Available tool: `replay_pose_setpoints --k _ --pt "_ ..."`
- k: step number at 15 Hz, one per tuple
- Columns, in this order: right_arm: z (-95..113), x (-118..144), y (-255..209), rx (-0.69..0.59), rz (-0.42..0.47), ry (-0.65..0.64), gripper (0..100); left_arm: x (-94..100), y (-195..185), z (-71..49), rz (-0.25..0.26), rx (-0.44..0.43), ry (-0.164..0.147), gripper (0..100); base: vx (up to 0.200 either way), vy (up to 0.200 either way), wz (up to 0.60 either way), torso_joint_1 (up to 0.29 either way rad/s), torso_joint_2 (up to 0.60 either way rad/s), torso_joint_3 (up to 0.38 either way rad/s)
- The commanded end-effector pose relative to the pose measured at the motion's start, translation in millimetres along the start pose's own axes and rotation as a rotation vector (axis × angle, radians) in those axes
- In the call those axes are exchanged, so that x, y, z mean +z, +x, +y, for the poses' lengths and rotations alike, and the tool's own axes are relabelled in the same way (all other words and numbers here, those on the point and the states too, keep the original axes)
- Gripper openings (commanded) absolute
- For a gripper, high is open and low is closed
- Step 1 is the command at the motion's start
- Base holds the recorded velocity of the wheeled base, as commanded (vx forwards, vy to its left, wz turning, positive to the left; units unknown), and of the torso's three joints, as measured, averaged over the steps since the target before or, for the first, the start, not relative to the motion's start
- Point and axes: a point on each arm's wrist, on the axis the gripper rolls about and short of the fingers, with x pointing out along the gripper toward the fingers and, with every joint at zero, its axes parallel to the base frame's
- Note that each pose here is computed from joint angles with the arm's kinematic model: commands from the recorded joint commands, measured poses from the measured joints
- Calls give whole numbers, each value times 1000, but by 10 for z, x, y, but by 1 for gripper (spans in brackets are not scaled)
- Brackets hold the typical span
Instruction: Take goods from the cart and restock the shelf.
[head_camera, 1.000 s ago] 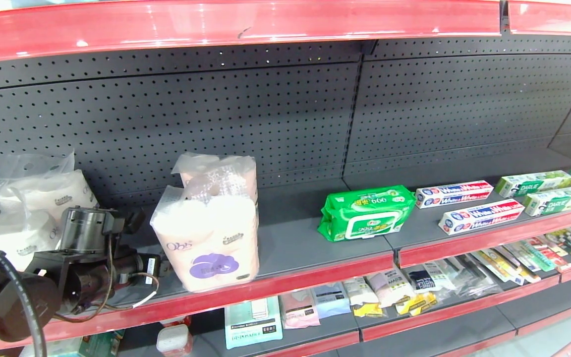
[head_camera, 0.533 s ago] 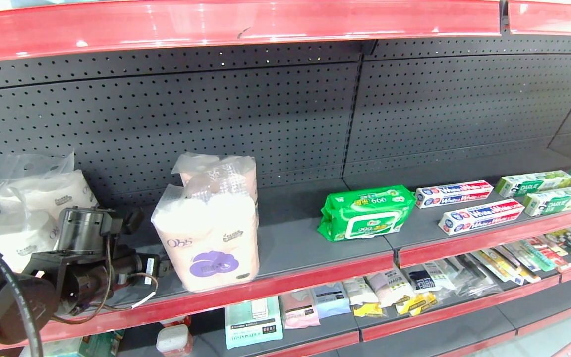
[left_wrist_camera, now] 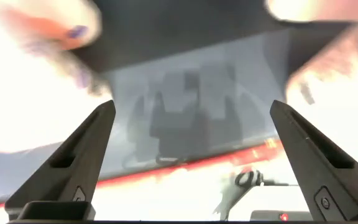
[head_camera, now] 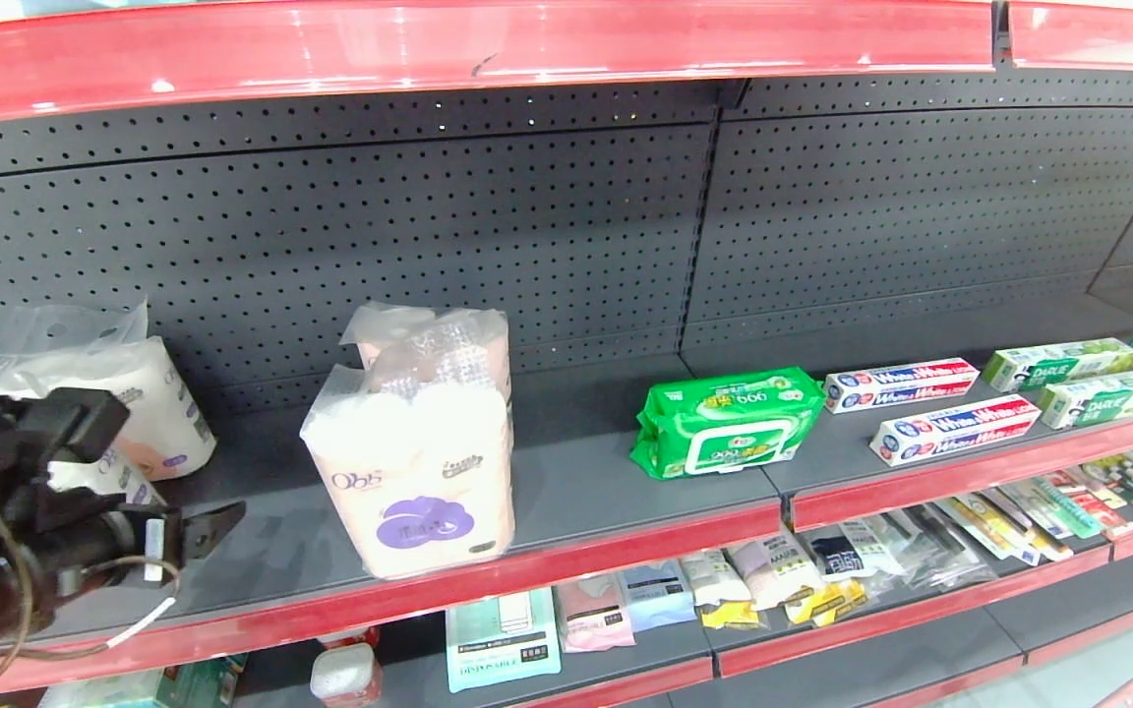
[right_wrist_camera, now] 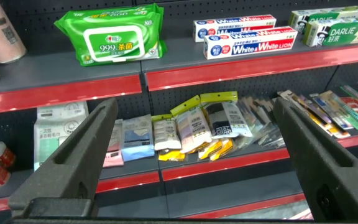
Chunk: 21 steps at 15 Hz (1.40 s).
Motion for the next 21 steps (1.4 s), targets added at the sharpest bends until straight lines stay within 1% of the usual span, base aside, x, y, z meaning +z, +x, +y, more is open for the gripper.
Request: replay_pose_setpoints --k 1,2,4,5,6,7,8,9,10,11,12,14,15,16,17,18,19,20,21 --pt "0 -1 1 1 2 0 100 -572 -1181 -17 -228 -21 15 100 0 0 0 0 0 0" --pt "0 -1 1 1 2 0 100 -736 -1393 -42 -248 -25 27 100 0 0 0 0 0 0" --pt "0 1 1 1 1 0 100 -963 -1598 -75 -312 -35 35 100 0 0 0 0 0 0" --pt "0 1 1 1 1 0 100 -1065 -1622 -88 -342 -42 36 100 0 0 0 0 0 0" --pt "0 1 1 1 1 0 100 -1178 -1633 -103 -382 -62 40 100 0 0 0 0 0 0" --pt "0 -1 1 1 2 0 100 -1328 -1654 -125 -456 -107 58 100 0 0 0 0 0 0" --pt "0 1 1 1 1 0 100 -1503 -1554 -138 -463 -150 77 100 0 0 0 0 0 0" --pt "0 -1 1 1 2 0 100 -1522 -1555 -130 -490 -153 45 100 0 0 0 0 0 0" --pt "0 1 1 1 1 0 100 -1512 -1555 -123 -477 -136 -26 100 0 0 0 0 0 0" --pt "0 1 1 1 1 0 100 -1509 -1547 -110 -465 -77 -70 100 0 0 0 0 0 0" --pt "0 -1 1 1 2 0 100 -1516 -1545 -87 -468 23 -98 100 0 0 0 0 0 0" --pt "0 -1 1 1 2 0 100 -1528 -1544 -60 -466 141 -135 100 0 0 0 0 0 0" --pt "0 1 1 1 1 0 100 -1530 -1538 -62 -465 137 -135 100 0 0 0 0 0 0" --pt "0 -1 1 1 2 0 100 -1525 -1534 -61 -478 136 -141 100 0 0 0 0 0 0" --pt "0 1 1 1 1 0 100 -1526 -1521 -58 -493 147 -172 100 0 0 0 0 0 0" --pt "0 1 1 1 1 0 100 -1490 -1547 -54 -531 140 -212 100 0 0 0 0 0 0" --pt "0 1 1 1 1 0 100 -1474 -1553 -54 -552 132 -207 100 0 0 0 0 0 0" --pt "0 -1 1 1 2 0 100 -1486 -1539 -58 -549 121 -201 100 0 0 0 0 0 0" --pt "0 -1 1 1 2 0 100 -1534 -1484 -63 -526 133 -179 100 0 0 0 0 0 0"
